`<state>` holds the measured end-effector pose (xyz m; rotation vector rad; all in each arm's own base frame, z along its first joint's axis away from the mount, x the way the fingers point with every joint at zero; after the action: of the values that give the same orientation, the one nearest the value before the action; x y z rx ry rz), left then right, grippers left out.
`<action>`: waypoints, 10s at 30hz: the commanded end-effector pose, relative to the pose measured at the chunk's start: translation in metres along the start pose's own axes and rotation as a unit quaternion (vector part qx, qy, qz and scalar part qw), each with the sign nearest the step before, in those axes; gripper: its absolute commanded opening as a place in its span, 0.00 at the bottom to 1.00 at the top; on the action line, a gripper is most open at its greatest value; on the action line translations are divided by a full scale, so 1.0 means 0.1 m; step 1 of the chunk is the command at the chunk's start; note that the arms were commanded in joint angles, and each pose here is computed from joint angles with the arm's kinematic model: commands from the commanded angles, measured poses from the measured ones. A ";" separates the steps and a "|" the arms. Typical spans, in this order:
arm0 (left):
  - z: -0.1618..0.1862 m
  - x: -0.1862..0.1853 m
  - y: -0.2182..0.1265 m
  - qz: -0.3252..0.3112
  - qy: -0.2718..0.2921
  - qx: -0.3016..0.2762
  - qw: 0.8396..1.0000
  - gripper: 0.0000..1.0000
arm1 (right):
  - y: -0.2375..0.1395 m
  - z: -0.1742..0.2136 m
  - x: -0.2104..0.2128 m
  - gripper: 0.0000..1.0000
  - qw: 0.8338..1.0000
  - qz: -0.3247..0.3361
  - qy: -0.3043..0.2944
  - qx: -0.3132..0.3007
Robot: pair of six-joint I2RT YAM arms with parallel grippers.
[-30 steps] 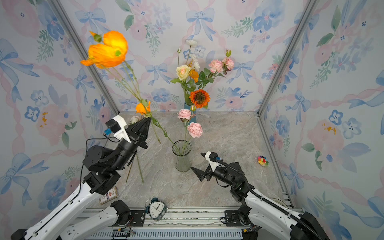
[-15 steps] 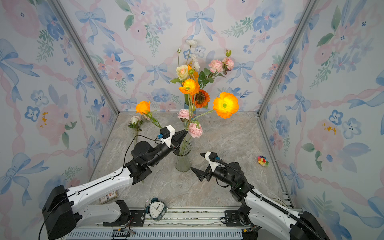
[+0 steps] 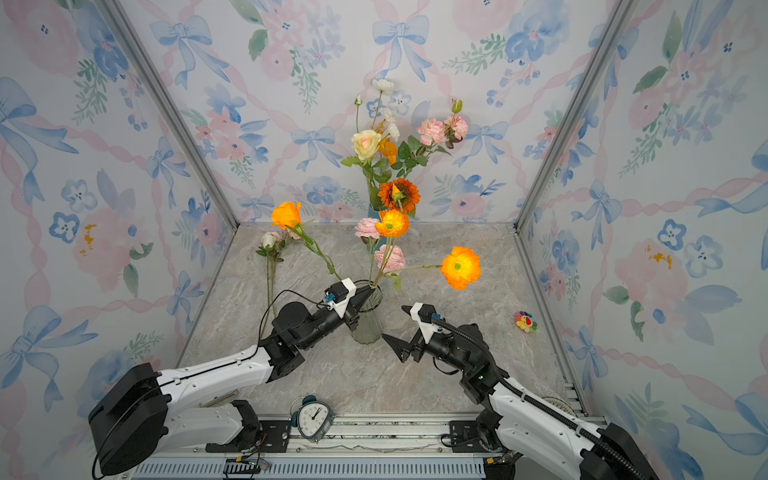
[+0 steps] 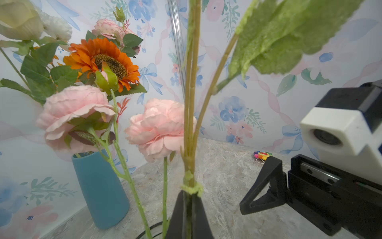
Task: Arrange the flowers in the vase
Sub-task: 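Lower the orange poppy stems into the glass vase with the left gripper, then open the left gripper and move it back to the remaining stems on the table, then close the left gripper on the pink rose stems and lift them upright, then carry the pink roses over the glass vase with the left gripper, then lower the pink rose stems into the glass vase and open the left gripper, then withdraw the left gripper and move it down to the white rose stem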
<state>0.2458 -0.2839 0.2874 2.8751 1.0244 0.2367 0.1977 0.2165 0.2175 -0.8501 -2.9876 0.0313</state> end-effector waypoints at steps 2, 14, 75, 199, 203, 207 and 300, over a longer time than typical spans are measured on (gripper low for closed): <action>0.00 0.01 -0.01 0.002 -0.010 -0.014 1.000 0.02 | 0.00 -0.02 -0.03 0.97 1.000 0.008 -0.004 -0.003; 0.08 0.07 -0.16 -0.021 -0.025 -0.007 0.999 0.19 | 0.00 -0.02 -0.03 0.97 1.000 0.006 -0.004 -0.002; 2.22 2.61 -1.84 -0.536 -0.309 0.427 0.659 0.27 | 0.17 0.07 0.30 0.97 0.996 -0.060 -0.041 0.053; -1.26 0.23 -0.04 -0.043 -0.028 -0.261 0.964 0.00 | 0.10 0.24 -0.25 0.97 0.999 0.032 0.030 0.024; -0.97 0.21 -0.13 -0.056 -0.032 -0.228 0.971 0.00 | 0.09 0.24 -0.26 0.97 0.999 0.035 0.030 0.023; -0.81 0.22 -0.26 -0.069 -0.042 -0.227 0.971 0.00 | 0.13 0.26 -0.26 0.97 0.999 0.030 0.035 0.024; 2.14 1.71 -2.82 -0.760 -0.549 0.152 0.312 0.49 | -0.68 0.73 -0.08 0.97 0.960 0.087 0.198 0.175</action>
<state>0.2371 0.0352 0.0607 0.2592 2.3229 -1.6599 0.1706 0.1539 0.1536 -0.9463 -2.4336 0.3209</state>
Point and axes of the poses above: each gripper's point midway between its finger pads, its own y axis out along the fingers, its own x axis along the line the jaws close on, z = x × y, the point moved 3 cm from there along -y, back along the fingers, and after that the axes turned 3 degrees about -y, right-handed, at the moved point
